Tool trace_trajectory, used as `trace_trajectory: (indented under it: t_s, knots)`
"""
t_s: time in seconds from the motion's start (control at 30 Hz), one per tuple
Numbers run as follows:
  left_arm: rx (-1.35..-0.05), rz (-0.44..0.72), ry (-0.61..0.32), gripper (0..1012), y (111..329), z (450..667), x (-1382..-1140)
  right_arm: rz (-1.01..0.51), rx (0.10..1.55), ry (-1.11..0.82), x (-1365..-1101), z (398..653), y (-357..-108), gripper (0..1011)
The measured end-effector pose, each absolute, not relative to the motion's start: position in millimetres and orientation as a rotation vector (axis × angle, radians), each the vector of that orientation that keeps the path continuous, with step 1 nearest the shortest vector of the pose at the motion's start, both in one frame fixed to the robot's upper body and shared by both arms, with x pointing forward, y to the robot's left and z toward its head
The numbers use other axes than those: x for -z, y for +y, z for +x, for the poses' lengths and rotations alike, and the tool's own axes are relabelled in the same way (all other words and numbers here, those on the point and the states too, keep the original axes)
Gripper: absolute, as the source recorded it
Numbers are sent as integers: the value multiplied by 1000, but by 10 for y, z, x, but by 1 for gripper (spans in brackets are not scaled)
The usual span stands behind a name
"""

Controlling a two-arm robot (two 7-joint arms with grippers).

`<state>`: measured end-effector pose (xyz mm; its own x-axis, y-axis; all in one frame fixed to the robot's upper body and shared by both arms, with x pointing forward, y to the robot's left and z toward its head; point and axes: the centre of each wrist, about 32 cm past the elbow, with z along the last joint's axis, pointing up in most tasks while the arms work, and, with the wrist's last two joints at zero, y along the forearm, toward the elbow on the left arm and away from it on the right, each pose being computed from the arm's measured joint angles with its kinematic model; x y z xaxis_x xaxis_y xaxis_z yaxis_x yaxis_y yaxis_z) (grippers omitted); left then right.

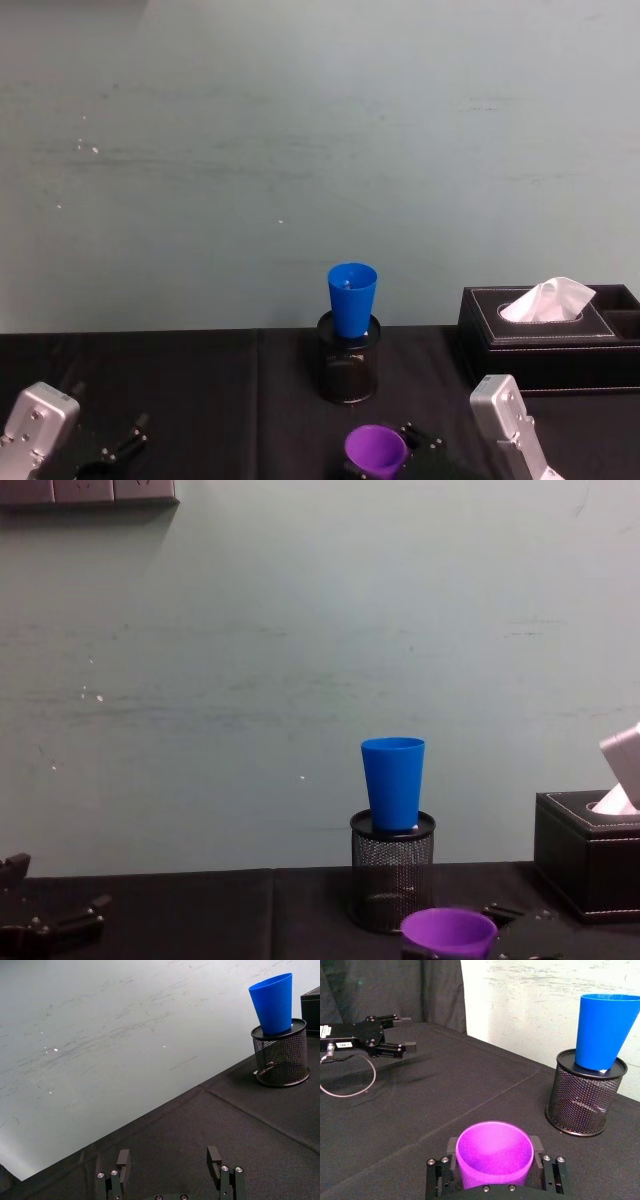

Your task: Pick up one cup with a gripper and tap it against the other cup.

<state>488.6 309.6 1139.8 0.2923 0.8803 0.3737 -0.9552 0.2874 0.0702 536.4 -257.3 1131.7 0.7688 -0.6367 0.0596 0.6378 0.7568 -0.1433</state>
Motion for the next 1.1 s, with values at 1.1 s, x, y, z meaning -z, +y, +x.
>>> trace_trajectory:
  t_s: [1.1]
  knots:
    - [-1248, 304, -285, 1000, 3097, 4886, -11398, -59, 757, -85, -11491, 5316, -2528, 1003]
